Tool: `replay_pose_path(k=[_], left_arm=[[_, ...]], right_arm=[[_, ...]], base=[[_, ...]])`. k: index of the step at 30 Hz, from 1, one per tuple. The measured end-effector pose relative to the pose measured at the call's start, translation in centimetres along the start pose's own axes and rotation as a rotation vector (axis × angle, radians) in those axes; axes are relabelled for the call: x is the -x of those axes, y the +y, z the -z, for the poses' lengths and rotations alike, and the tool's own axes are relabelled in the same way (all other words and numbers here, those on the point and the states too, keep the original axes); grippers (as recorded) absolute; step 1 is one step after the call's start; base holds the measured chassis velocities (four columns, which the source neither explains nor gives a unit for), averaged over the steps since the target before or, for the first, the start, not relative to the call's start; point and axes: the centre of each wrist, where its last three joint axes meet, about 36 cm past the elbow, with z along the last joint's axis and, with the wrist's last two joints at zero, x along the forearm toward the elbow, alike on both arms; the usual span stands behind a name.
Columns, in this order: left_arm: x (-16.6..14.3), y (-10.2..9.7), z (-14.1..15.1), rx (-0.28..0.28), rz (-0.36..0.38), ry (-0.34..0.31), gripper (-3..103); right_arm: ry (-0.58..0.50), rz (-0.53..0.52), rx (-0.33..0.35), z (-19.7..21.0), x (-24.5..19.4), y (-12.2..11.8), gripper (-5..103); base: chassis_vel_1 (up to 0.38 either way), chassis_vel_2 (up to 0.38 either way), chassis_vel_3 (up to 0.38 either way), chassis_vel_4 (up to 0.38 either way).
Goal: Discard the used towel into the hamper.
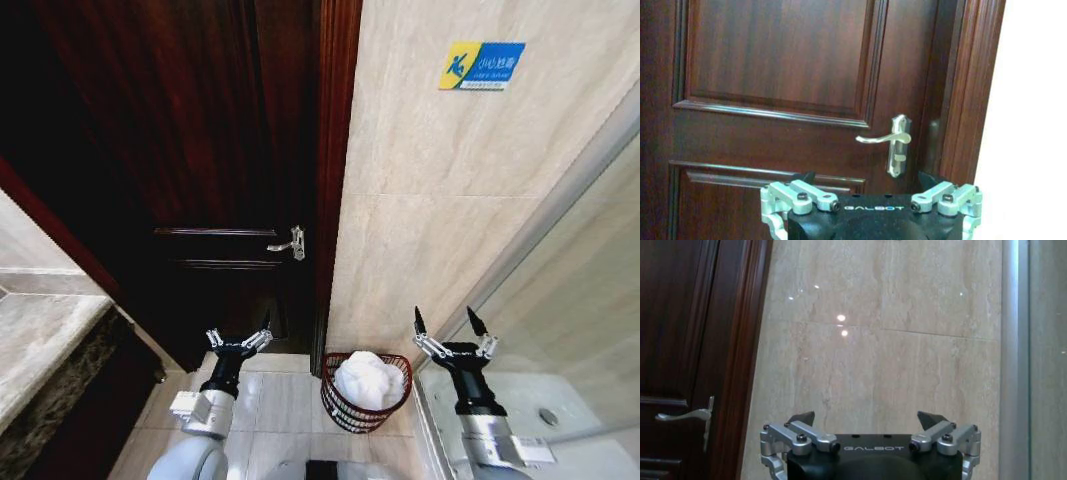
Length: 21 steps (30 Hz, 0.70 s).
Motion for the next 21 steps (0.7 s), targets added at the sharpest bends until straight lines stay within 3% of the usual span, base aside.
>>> replay_pose_path(k=[12,21], left_arm=[[0.0,0.0,0.0,0.0,0.0,0.0,100],[0.0,0.0,0.0,0.0,0.0,0.0,100]], right_arm=[[0.0,0.0,0.0,0.0,0.0,0.0,100],[0.0,0.0,0.0,0.0,0.0,0.0,100]], base=[[0.004,-0.002,-0.005,0.004],[0.125,-0.116,-0.133,0.143]])
